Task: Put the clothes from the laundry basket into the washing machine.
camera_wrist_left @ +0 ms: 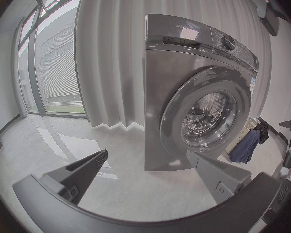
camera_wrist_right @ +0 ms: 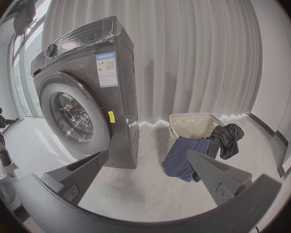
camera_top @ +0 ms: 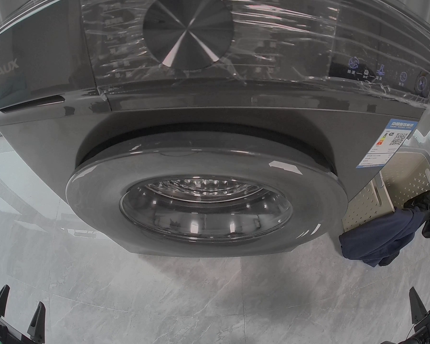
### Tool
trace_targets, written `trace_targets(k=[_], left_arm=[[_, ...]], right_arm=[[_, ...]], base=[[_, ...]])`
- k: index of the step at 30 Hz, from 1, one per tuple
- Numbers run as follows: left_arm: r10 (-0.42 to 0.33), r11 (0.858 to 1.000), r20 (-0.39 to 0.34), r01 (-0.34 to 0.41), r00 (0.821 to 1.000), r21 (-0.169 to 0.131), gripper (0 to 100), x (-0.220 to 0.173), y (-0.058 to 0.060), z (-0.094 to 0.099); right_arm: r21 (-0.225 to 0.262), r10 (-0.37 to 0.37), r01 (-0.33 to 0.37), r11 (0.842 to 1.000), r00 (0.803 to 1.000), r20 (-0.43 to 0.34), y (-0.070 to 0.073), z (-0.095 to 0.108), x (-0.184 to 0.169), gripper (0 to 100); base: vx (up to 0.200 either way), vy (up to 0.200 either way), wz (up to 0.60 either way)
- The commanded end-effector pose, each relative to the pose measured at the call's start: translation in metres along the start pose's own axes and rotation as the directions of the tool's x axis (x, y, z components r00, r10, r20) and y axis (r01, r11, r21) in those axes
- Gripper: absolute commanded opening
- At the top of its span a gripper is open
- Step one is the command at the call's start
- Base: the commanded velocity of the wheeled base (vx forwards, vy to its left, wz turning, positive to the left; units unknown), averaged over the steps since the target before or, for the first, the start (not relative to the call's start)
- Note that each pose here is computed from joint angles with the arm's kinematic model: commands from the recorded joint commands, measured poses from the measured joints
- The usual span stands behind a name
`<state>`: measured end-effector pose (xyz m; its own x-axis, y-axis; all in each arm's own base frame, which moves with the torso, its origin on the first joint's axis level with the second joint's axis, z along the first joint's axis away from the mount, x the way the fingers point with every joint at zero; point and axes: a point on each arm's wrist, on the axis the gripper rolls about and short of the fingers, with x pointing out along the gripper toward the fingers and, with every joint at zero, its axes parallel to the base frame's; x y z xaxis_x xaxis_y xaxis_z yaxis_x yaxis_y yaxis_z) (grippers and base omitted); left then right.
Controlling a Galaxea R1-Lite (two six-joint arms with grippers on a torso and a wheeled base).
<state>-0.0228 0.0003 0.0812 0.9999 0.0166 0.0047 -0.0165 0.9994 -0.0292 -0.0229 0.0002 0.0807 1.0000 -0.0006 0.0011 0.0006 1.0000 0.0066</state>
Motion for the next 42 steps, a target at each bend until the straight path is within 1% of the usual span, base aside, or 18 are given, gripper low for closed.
trace_targets(k=[1,15,18,19,25,27,28,29,30,32,33,34,35,36,37,38,40,42], left_arm=[[0.000,1.000,-0.006,0.000,1.000,0.000,100,0.000,0.000,-0.005],[0.000,1.000,-0.006,0.000,1.000,0.000,100,0.000,0.000,-0.005],[0.000,1.000,-0.006,0.000,1.000,0.000,100,0.000,0.000,-0.005],[0.000,1.000,-0.006,0.000,1.000,0.000,100,0.000,0.000,-0.005],[0.000,1.000,-0.006,0.000,1.000,0.000,100,0.000,0.000,-0.005],[0.000,1.000,-0.006,0.000,1.000,0.000,100,0.000,0.000,-0.005],[0.000,1.000,-0.006,0.000,1.000,0.000,100,0.000,0.000,-0.005],[0.000,1.000,-0.005,0.000,1.000,0.002,100,0.000,0.000,-0.005],[-0.001,1.000,-0.006,0.001,1.000,0.003,100,0.000,0.000,-0.005],[-0.001,1.000,-0.006,0.001,1.000,0.003,100,0.000,0.000,-0.005],[-0.001,1.000,-0.006,0.001,1.000,0.003,100,0.000,0.000,-0.005],[-0.001,1.000,-0.006,0.001,1.000,0.002,100,0.000,0.000,-0.005],[-0.001,1.000,-0.006,0.001,1.000,0.002,100,0.000,0.000,-0.005],[-0.001,1.000,-0.006,0.001,1.000,0.002,100,0.000,0.000,-0.005],[-0.001,1.000,-0.008,0.001,1.000,0.002,100,0.000,0.000,-0.005],[-0.001,1.000,-0.006,0.001,1.000,0.002,100,0.000,0.000,-0.005],[-0.001,1.000,-0.006,0.001,1.000,0.002,100,0.000,0.000,-0.005],[-0.001,1.000,-0.006,0.001,1.000,0.002,100,0.000,0.000,-0.005]], right_arm=[[0.000,0.001,-0.001,1.000,1.000,-0.003,0.000,-0.005,0.000,100],[0.000,0.004,-0.004,1.000,1.000,-0.003,0.000,-0.005,0.000,100],[-0.019,0.019,-0.019,1.000,1.000,-0.003,0.000,-0.005,0.000,100],[-0.040,0.036,-0.036,0.999,0.999,-0.001,0.001,-0.005,0.000,100],[-0.036,0.042,-0.042,0.998,0.999,0.003,0.001,-0.005,0.000,100],[-0.016,0.051,-0.049,0.999,0.992,0.116,0.002,0.021,-0.006,100],[0.011,0.059,-0.062,0.998,0.977,0.204,0.002,0.049,-0.015,100],[0.041,0.085,-0.097,0.994,0.971,0.224,0.003,0.073,-0.016,100],[0.071,0.123,-0.138,0.988,0.975,0.187,0.003,0.085,-0.009,100],[0.133,0.187,-0.193,0.972,0.981,0.057,0.004,0.088,0.016,100],[0.153,0.203,-0.203,0.967,0.979,0.013,0.005,0.087,0.024,100],[0.183,0.246,-0.229,0.956,0.966,-0.079,0.006,0.082,0.042,100],[0.195,0.303,-0.273,0.942,0.943,-0.139,0.008,0.076,0.055,100],[0.195,0.303,-0.273,0.942,0.943,-0.139,0.008,0.076,0.055,100],[0.230,0.465,-0.420,0.878,0.862,-0.201,0.015,0.065,0.071,100],[0.241,0.506,-0.455,0.857,0.832,-0.227,0.018,0.061,0.079,100],[0.251,0.516,-0.459,0.853,0.814,-0.266,0.022,0.058,0.096,100],[0.248,0.531,-0.474,0.845,0.802,-0.273,0.028,0.058,0.112,100]], base=[[0.000,0.000,0.00],[0.000,0.000,0.00],[0.000,0.000,0.00],[0.000,0.000,0.00],[0.000,0.000,0.00],[0.000,0.000,0.00],[0.000,0.000,0.00],[0.000,0.000,0.00],[0.000,0.000,0.00],[0.000,0.000,0.00],[0.000,0.000,0.00],[0.000,0.000,0.00],[0.000,0.000,0.00],[0.000,0.000,0.00],[0.000,0.000,0.00],[0.000,0.000,0.00],[0.000,0.000,0.00],[0.000,0.000,0.00]])
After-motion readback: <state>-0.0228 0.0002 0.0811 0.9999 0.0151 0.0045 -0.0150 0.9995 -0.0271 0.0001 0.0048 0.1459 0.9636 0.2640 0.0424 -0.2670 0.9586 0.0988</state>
